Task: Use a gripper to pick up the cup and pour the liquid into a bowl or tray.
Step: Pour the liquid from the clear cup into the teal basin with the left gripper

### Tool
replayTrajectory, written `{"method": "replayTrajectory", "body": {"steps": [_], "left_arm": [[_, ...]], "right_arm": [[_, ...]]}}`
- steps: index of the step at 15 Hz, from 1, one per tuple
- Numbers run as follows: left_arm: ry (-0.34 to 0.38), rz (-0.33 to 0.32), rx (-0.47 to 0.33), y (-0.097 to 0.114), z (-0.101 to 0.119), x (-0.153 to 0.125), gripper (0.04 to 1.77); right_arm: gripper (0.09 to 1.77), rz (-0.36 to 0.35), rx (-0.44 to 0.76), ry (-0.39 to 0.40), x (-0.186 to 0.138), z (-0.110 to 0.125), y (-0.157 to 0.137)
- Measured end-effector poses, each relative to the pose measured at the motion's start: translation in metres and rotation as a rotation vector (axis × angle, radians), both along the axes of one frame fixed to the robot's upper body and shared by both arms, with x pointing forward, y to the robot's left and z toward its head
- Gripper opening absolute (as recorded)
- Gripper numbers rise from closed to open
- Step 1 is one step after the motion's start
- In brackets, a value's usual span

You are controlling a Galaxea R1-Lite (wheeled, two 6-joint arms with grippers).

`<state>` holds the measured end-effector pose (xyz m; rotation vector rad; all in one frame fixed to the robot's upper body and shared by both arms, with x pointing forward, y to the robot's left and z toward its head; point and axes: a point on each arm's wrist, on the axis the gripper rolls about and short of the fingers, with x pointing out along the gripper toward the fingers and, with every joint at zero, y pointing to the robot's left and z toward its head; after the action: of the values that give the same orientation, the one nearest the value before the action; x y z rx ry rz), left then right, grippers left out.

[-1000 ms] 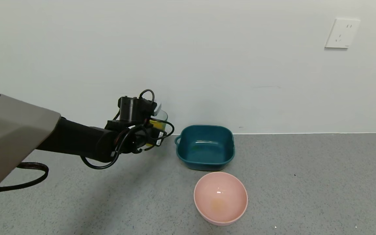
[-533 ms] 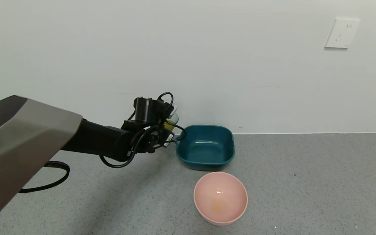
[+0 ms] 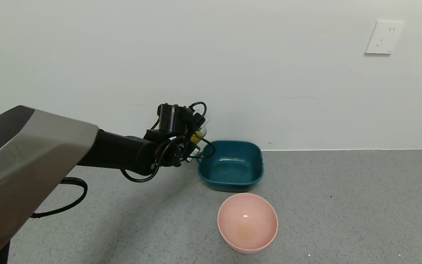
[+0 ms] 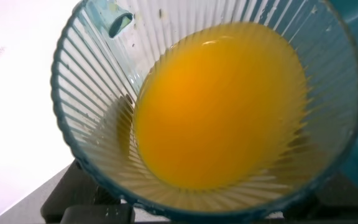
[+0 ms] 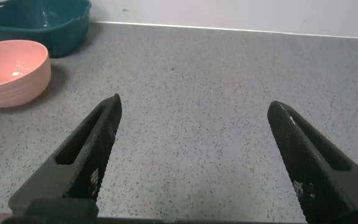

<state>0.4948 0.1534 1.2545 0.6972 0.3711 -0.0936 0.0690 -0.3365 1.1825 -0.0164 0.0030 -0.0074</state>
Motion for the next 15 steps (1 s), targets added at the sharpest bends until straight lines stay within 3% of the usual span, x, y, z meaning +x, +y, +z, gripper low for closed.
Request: {"method": "replayTrajectory", "body": {"steps": [6, 8, 15], "left_arm": [[-0.001, -0.057, 0.155, -0.005, 0.002, 0.011, 1.29], [0.033, -0.056, 0.232, -0.006, -0.004, 0.012, 1.29], [0.044, -0.081, 0.451, -0.016, -0.007, 0.013, 1.29]], "right_arm": [[1.71, 0.000, 0.000, 0.000, 0.000, 0.000, 0.000], [1.71, 0.000, 0.000, 0.000, 0.000, 0.000, 0.000], [1.71, 0.000, 0.000, 0.000, 0.000, 0.000, 0.000]]}}
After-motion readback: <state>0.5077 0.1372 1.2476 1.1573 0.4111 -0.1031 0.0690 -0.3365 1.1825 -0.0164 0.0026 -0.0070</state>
